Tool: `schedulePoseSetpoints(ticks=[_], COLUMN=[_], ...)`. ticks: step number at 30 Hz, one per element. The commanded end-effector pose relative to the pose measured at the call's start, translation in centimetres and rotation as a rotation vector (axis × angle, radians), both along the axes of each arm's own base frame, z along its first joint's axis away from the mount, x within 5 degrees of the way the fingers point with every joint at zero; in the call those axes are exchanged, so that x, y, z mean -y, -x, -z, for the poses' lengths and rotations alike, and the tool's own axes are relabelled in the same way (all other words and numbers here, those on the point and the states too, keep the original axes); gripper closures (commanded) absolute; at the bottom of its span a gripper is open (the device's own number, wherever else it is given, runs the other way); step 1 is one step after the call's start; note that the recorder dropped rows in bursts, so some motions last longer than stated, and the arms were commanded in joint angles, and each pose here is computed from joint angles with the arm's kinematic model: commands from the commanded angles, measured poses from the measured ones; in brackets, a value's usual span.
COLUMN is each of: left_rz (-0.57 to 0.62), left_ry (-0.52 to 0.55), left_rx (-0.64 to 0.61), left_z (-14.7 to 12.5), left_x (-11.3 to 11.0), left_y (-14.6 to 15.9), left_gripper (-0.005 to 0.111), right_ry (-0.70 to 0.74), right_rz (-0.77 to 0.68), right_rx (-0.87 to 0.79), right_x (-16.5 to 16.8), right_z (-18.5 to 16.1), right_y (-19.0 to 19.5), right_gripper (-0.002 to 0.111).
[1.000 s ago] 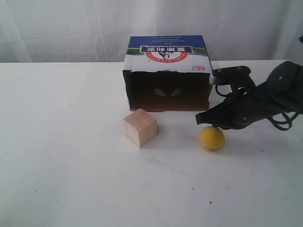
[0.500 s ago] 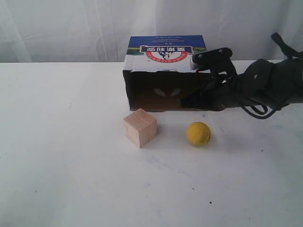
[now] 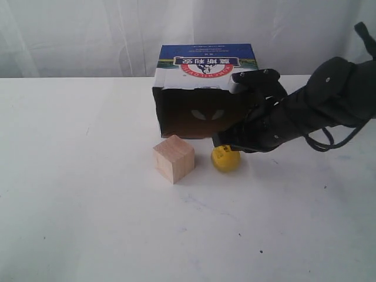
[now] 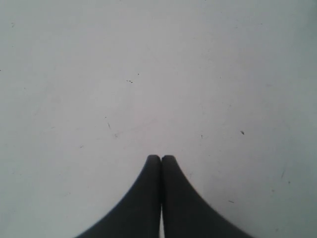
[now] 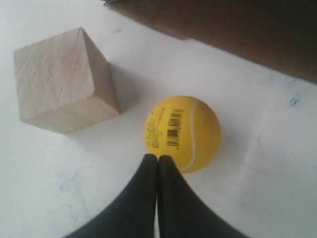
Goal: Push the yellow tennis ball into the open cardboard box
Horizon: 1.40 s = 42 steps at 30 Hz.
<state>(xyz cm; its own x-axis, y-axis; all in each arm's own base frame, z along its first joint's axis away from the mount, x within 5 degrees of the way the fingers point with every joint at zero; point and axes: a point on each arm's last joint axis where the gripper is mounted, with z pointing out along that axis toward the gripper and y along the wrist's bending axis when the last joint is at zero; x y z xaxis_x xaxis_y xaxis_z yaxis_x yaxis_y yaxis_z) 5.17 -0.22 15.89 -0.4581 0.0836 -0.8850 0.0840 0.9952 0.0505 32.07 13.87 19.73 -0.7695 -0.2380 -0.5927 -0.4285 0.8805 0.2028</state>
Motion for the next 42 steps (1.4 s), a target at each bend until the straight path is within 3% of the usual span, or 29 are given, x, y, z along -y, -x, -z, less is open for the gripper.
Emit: schedulePoseSetpoints(ticks=[1,6,11,24,32,42], left_rz=[-0.006,-0.006,-0.006,-0.006,-0.006,-0.006], left_ry=[0.012,0.012,0.012,0.012,0.012,0.012], left_rx=[-0.009,-0.009,-0.009,-0.009,-0.009,-0.009], left_z=[0.1,0.1,0.1,0.1,0.1,0.1], left_x=[0.0,0.0,0.0,0.0,0.0,0.0], left_y=[0.0,0.0,0.0,0.0,0.0,0.0], left_gripper=[0.107,0.107,0.107,0.107,0.107,0.107], right_ry=[-0.03,-0.006,0.006,0.038,0.053,0.049], right_rz=[0.044,-0.012,0.007,0.109,0.1,0.084], right_rx=[0.011,-0.017,-0.006,0.162,0.181,0.306], right_x=[-1.5,-3.9,-4.0,-3.3,-3.2,-3.0], right_z=[2.0,4.9,5.9,5.1,5.1,1.1], right_y=[-1.8,-3.6,-4.3,-5.8,-5.9,-5.7], right_gripper=[0.108,0.108,0.108,0.108,0.108,0.108])
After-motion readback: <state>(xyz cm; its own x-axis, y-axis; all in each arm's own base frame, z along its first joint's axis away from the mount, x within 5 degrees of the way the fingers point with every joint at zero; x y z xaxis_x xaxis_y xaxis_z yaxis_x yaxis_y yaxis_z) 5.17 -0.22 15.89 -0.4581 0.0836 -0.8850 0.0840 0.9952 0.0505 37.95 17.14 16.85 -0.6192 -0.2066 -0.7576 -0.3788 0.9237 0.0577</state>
